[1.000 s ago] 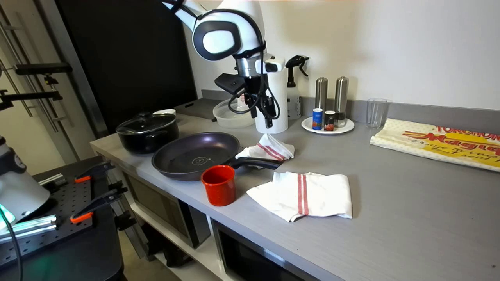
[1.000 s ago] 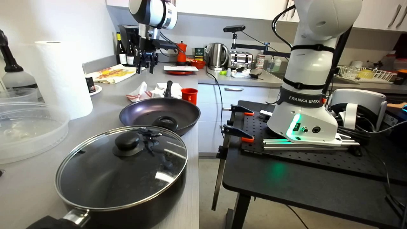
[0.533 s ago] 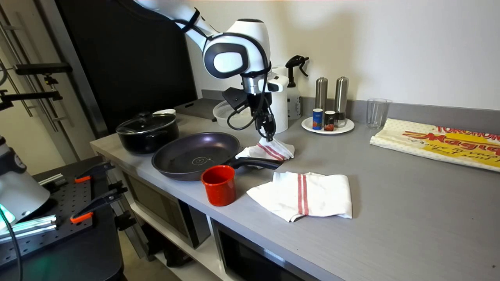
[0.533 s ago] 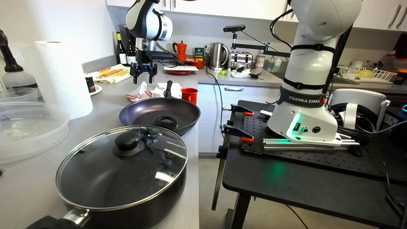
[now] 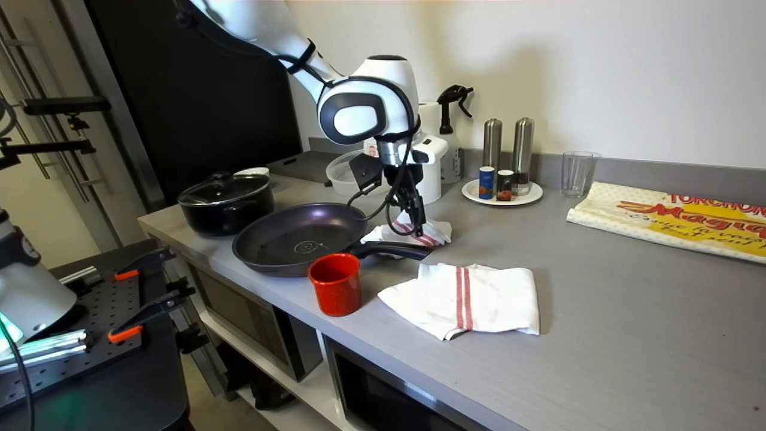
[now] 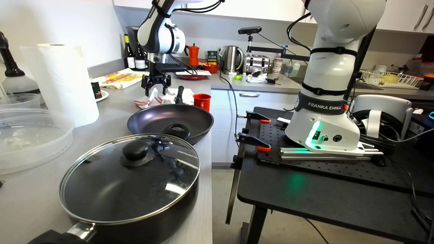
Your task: Use the towel on the left to wipe the black pan
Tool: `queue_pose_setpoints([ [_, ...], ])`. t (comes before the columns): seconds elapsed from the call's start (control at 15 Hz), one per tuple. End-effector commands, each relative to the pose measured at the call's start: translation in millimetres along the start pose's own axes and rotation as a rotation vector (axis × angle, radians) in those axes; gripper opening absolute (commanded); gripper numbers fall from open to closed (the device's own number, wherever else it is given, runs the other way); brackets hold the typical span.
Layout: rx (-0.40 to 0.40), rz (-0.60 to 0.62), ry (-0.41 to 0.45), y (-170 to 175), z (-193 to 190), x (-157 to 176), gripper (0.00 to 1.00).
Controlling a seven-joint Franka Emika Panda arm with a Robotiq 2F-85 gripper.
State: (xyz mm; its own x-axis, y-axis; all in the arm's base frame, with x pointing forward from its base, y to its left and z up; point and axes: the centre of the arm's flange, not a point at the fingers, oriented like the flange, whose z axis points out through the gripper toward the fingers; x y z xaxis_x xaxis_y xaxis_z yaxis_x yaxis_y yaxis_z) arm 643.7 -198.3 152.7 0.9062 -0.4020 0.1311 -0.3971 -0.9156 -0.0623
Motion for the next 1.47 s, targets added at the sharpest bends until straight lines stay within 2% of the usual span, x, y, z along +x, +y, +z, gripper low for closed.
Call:
queue_pose_setpoints([
  [0.0, -0.011, 0.022, 0.003, -2, 13, 4, 1.0],
  [0.67, 0.015, 0.002, -0.025, -16, 19, -11, 1.0],
  [0.73, 0.017, 0.003, -0.024, -15, 19, -12, 0.75],
  [0.87, 0.016, 0.004, -0.028, -13, 21, -14, 0.67],
  [1.4, 0.018, 0.013, -0.027, -1, 14, -19, 0.05],
])
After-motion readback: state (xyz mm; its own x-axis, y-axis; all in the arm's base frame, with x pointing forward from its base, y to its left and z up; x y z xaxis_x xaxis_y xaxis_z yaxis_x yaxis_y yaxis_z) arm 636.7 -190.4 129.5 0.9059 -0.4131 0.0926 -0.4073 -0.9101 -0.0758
